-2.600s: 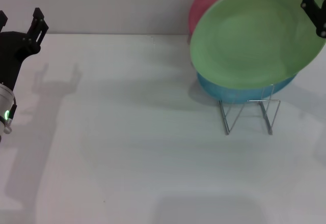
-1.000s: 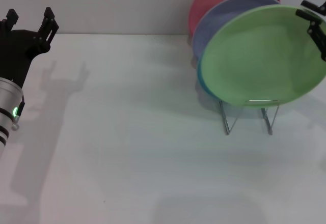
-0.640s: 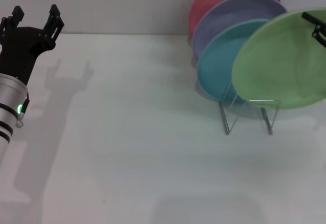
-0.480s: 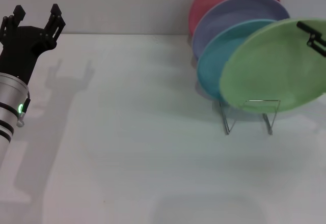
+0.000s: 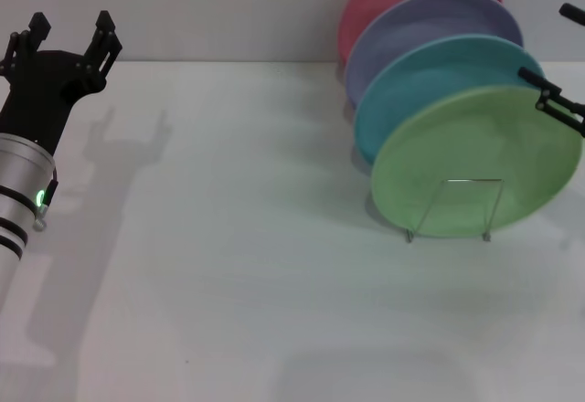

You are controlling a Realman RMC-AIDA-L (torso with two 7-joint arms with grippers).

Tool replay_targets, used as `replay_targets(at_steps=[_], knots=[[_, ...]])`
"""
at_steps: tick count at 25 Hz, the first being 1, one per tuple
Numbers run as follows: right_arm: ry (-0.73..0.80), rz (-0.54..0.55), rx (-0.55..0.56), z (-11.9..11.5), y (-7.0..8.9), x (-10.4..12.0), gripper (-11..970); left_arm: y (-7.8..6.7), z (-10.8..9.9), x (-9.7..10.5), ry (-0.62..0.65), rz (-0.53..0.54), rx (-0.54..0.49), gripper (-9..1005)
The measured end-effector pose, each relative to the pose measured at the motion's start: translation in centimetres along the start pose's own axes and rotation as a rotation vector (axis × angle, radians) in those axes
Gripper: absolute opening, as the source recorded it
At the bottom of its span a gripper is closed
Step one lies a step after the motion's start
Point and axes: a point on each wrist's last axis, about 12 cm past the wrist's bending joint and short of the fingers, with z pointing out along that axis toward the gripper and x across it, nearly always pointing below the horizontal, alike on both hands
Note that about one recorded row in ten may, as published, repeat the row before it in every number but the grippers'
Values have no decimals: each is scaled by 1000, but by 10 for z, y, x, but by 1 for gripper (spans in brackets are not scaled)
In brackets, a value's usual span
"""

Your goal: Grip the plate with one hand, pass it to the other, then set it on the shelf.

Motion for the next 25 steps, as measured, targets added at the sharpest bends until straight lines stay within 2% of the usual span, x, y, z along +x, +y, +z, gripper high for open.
replay_targets(at_steps=[4, 8, 9, 10, 11, 12, 13, 17, 18, 19, 20, 22, 23, 24, 25], knots=[[-6, 15, 6, -1, 2, 1, 630, 0, 0, 1, 3, 1, 0, 814], [-101, 87, 60, -2, -2, -9, 630, 1, 1, 2, 8, -3, 1, 814], [-144, 154, 147, -1, -8, -10, 630, 1, 1, 2, 7, -3, 1, 813], [-144, 154, 147, -1, -8, -10, 630, 1, 1, 2, 7, -3, 0, 813], [-163, 196, 221, 0, -12, -8, 630, 1, 1, 2, 5, -3, -1, 813], [-176, 276, 370, -1, -19, 0, 630, 2, 1, 1, 0, -3, -5, 813], [-176, 276, 370, -1, -19, 0, 630, 2, 1, 1, 0, -3, -5, 813], [-79, 429, 656, -14, -30, 30, 630, 7, -2, 2, -15, 6, -16, 813], [-79, 429, 656, -14, -30, 30, 630, 7, -2, 2, -15, 6, -16, 813], [-67, 507, 777, -25, -32, 39, 630, 7, -2, 2, -15, 6, -16, 813], [-67, 507, 777, -25, -32, 39, 630, 10, -4, 3, -33, 16, -22, 813], [-56, 639, 952, -49, -32, 51, 630, 12, -6, 3, -43, 20, -26, 813], [-56, 639, 952, -49, -32, 51, 630, 12, -6, 3, -43, 20, -26, 813], [-32, 717, 1056, -64, -27, 59, 630, 13, -8, 3, -50, 24, -30, 813], [-32, 717, 1056, -64, -27, 59, 630, 21, -16, 4, -86, 47, -46, 813]])
